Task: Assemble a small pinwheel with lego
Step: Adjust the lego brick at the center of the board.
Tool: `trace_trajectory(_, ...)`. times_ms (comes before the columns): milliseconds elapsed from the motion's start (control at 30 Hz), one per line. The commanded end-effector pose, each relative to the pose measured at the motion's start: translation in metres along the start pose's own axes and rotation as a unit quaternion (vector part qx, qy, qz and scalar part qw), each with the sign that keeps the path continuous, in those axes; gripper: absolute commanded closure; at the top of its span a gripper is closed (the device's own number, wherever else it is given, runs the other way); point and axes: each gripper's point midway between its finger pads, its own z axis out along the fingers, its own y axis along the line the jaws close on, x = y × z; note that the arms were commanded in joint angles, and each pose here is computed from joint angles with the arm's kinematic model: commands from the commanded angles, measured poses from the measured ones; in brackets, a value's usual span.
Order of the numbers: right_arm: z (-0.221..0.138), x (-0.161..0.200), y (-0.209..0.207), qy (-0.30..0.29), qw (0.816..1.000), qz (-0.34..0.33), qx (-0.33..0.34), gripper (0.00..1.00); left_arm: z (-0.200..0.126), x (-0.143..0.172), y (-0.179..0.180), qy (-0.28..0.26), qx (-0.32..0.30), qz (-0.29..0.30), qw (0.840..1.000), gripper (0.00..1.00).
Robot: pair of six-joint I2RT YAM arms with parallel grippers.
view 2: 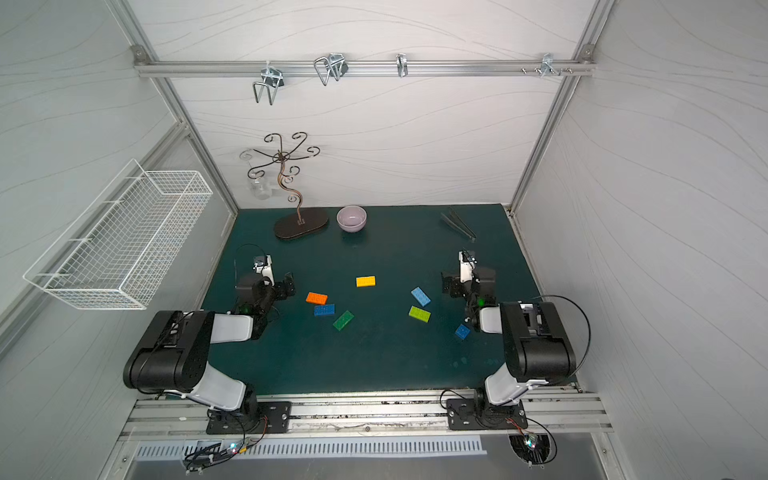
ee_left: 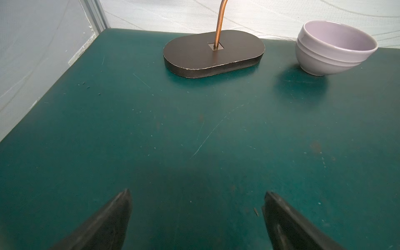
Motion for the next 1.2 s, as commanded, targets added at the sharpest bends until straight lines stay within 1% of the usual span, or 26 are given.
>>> trace_trajectory(0,0.002,-0.008,-0.001,-0.012,1.000,0.005,-0.003,0.01,0.003,-0.023,0.003,-0.034,0.000,-0.002,0.999,0.01)
trace_trajectory(100,0.003,-0.008,-0.001,-0.012,1.000,0.006,-0.003,0.01,0.004,-0.024,0.003,-0.035,0.000,-0.002,0.999,0.01)
trace_trajectory(167,0.002,-0.008,-0.001,-0.012,1.000,0.006,-0.003,0.01,0.003,-0.033,0.003,-0.040,-0.002,-0.002,0.999,0.01)
trace_trajectory(200,0.002,-0.008,-0.001,-0.012,1.000,0.006,-0.002,0.01,0.003,-0.036,0.002,-0.027,-0.002,-0.001,1.000,0.01)
trace_trajectory(300,-0.003,-0.018,-0.001,-0.015,1.000,0.008,-0.001,0.01,0.006,-0.059,0.000,0.014,-0.003,0.004,1.000,0.01)
trace_trajectory(333,-0.005,-0.023,0.001,-0.012,1.000,0.006,-0.007,0.01,0.006,-0.058,0.000,0.039,-0.006,0.000,0.999,0.01)
trace_trajectory(367,-0.009,-0.028,0.004,-0.004,1.000,0.003,-0.012,0.01,0.005,-0.068,0.002,0.048,-0.014,-0.012,0.999,0.01)
trace_trajectory(400,-0.013,-0.038,0.005,-0.006,1.000,0.003,-0.014,0.01,0.003,-0.082,0.003,0.044,-0.021,-0.025,0.999,0.01)
trace_trajectory(533,-0.030,-0.080,0.011,-0.036,0.999,-0.001,-0.013,0.01,-0.012,-0.134,0.005,0.040,-0.038,-0.065,0.996,0.01)
trace_trajectory(567,-0.034,-0.091,0.013,-0.040,0.999,0.005,-0.012,0.01,-0.018,-0.145,0.009,0.053,-0.053,-0.086,0.994,0.01)
trace_trajectory(633,-0.041,-0.114,0.015,-0.042,0.999,0.030,-0.007,0.01,-0.030,-0.163,0.016,0.074,-0.079,-0.113,0.988,0.01)
trace_trajectory(667,-0.047,-0.128,0.014,-0.042,0.998,0.055,-0.002,0.01,-0.039,-0.165,0.016,0.094,-0.085,-0.122,0.984,0.01)
trace_trajectory(700,-0.052,-0.141,0.011,-0.033,0.995,0.089,0.012,0.01,-0.048,-0.167,0.015,0.102,-0.085,-0.139,0.981,0.01)
trace_trajectory(733,-0.056,-0.147,0.007,-0.016,0.992,0.123,0.032,0.01,-0.054,-0.166,0.011,0.104,-0.070,-0.150,0.981,0.01)
trace_trajectory(767,-0.063,-0.155,0.001,0.006,0.985,0.164,0.056,0.01,-0.056,-0.166,-0.002,0.105,-0.034,-0.169,0.979,0.01)
trace_trajectory(800,-0.073,-0.159,-0.001,0.043,0.979,0.188,0.072,0.01,-0.055,-0.163,-0.018,0.113,0.009,-0.175,0.978,0.01)
trace_trajectory(833,-0.078,-0.162,-0.001,0.059,0.976,0.194,0.080,0.01,-0.055,-0.159,-0.031,0.121,0.036,-0.176,0.976,0.01)
trace_trajectory(867,-0.082,-0.163,0.001,0.066,0.975,0.197,0.080,0.01,-0.056,-0.149,-0.047,0.141,0.058,-0.159,0.975,0.01)
trace_trajectory(933,-0.086,-0.164,0.003,0.071,0.971,0.214,0.078,0.01,-0.059,-0.121,-0.076,0.192,0.067,-0.077,0.976,0.06)
trace_trajectory(967,-0.085,-0.162,0.007,0.079,0.970,0.221,0.068,0.01,-0.063,-0.098,-0.092,0.236,0.076,-0.024,0.968,0.10)
trace_trajectory(1000,-0.085,-0.156,0.012,0.094,0.966,0.234,0.061,0.01,-0.069,-0.076,-0.111,0.275,0.093,0.026,0.957,0.16)
trace_trajectory(1033,-0.085,-0.150,0.017,0.110,0.962,0.241,0.058,0.01,-0.076,-0.058,-0.123,0.304,0.101,0.060,0.945,0.20)
trace_trajectory(1067,-0.087,-0.140,0.022,0.129,0.960,0.241,0.063,0.01,-0.086,-0.038,-0.134,0.337,0.112,0.096,0.930,0.24)
trace_trajectory(1100,-0.089,-0.130,0.027,0.151,0.955,0.245,0.066,0.01,-0.094,-0.020,-0.144,0.358,0.123,0.129,0.917,0.29)
trace_trajectory(1133,-0.089,-0.122,0.034,0.170,0.951,0.251,0.058,0.01,-0.101,-0.006,-0.151,0.371,0.130,0.155,0.906,0.32)
trace_trajectory(1167,-0.089,-0.114,0.042,0.191,0.947,0.256,0.043,0.01,-0.108,0.010,-0.159,0.384,0.147,0.184,0.893,0.34)
